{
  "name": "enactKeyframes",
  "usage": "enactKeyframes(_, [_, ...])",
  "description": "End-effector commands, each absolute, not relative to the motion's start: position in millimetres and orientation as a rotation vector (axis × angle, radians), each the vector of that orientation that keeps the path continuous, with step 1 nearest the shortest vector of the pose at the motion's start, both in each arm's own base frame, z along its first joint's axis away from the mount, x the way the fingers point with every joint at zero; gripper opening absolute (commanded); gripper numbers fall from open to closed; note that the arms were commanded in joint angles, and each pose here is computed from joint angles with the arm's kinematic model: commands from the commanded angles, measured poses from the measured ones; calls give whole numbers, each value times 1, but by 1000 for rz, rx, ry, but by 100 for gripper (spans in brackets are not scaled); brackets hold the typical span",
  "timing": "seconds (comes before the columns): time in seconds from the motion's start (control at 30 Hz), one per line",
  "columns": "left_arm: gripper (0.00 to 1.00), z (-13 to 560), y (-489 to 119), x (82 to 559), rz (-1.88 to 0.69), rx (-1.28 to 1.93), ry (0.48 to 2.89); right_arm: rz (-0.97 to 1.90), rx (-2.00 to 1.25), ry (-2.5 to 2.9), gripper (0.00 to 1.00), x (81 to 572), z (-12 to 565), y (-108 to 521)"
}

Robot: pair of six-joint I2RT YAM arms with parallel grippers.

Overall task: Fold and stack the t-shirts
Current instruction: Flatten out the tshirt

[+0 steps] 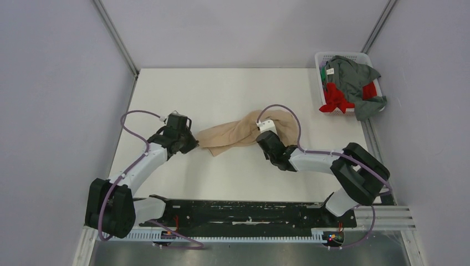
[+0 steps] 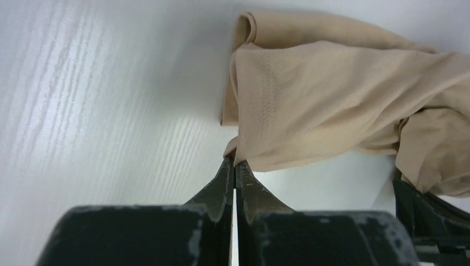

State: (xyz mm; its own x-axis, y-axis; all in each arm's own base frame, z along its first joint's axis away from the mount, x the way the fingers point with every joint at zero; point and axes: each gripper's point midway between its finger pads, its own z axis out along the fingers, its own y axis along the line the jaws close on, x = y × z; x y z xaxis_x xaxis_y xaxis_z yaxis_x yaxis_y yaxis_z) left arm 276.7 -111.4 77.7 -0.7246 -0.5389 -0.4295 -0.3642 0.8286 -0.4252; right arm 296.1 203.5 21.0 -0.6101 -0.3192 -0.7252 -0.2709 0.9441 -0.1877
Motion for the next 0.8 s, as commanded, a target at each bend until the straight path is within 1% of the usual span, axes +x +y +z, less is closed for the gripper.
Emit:
enactKeyframes(0.0, [2,105,-86,301,-242,-669,2353,-65,-384,2142,9,298,60,191])
enactKeyframes(0.03, [2,112,-85,307,-233,-667,2338,-58,-380,2121,1,297,68,188])
enactKeyframes(0.23, [2,147,-78,326,-206,-689,2235,-34,-267,1986,0,288,114,156])
enactKeyframes(0.33, [2,185,-77,334,-248,-675,2142,-55,-178,1890,0,297,153,136])
enactKeyframes(0.47, [2,255,-73,338,-322,-678,1959,-79,-55,1720,0,315,230,107])
enactKeyframes(0.53, [2,301,-71,335,-381,-671,1844,-79,-42,1611,0,317,283,102])
enactKeyframes(0.63, [2,371,-61,321,-440,-641,1656,-52,-39,1470,0,308,355,95])
enactKeyframes(0.77, [2,458,-43,283,-474,-587,1451,2,-75,1263,0,277,454,83])
